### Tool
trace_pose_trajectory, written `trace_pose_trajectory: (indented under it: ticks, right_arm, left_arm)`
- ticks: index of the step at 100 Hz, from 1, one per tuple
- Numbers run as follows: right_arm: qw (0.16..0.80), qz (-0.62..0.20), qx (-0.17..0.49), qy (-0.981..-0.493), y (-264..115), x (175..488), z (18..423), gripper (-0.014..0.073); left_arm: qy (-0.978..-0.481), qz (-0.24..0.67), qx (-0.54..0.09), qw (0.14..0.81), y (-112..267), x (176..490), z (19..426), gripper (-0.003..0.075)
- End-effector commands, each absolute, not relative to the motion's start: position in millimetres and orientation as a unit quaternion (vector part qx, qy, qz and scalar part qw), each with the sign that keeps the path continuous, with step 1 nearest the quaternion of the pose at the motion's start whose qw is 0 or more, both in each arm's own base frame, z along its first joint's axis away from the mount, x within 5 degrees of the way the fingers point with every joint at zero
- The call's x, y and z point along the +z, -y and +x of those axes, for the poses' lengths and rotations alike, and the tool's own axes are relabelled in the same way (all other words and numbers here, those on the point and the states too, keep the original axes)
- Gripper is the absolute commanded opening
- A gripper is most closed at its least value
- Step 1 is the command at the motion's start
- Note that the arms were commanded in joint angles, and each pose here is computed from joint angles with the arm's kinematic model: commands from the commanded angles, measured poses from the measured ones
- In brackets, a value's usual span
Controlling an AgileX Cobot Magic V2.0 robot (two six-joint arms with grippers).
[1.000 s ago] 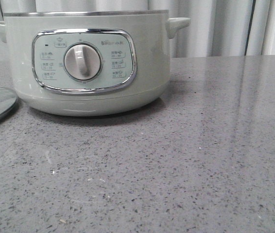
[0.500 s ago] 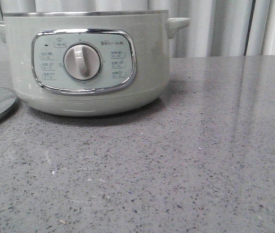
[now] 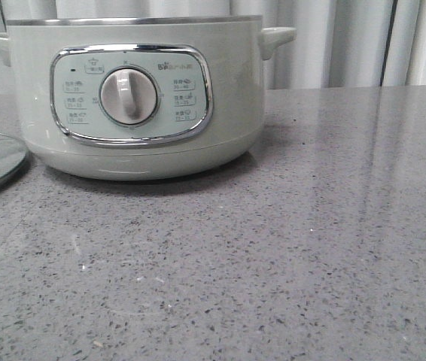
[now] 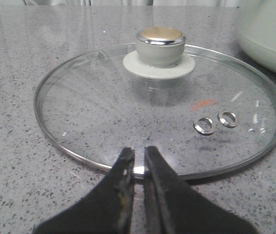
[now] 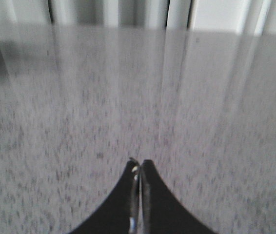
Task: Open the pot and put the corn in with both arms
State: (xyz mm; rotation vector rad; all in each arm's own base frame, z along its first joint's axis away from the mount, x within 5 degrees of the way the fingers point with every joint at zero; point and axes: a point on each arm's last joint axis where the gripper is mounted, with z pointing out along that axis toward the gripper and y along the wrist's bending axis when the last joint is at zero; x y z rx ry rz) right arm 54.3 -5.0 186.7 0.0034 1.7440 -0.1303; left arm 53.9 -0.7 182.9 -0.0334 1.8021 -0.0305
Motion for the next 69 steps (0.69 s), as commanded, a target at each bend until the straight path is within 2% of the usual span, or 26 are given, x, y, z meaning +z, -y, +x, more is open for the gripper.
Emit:
trace_pose_trajectory:
  ticks: [1, 6, 69]
  right_arm:
    - [0.640, -0.002, -0.065, -0.766, 5.5, 181.0, 53.6, -0.0071]
    - [0.626, -0.001, -0.064, -0.777, 5.4, 177.8, 53.0, -0.0071]
    - [0.626, -0.001, -0.064, -0.777, 5.4, 177.8, 53.0, -0.0071]
  left_arm:
    - [-0.764, -0.019, -0.017, 0.645, 0.6, 182.8, 53.5, -0.0020]
    - [-0.764, -0.019, -0.017, 0.645, 0.6, 182.8, 53.5, -0.0020]
    - [-0.764, -0.019, -0.017, 0.645, 0.6, 182.8, 53.5, -0.0020]
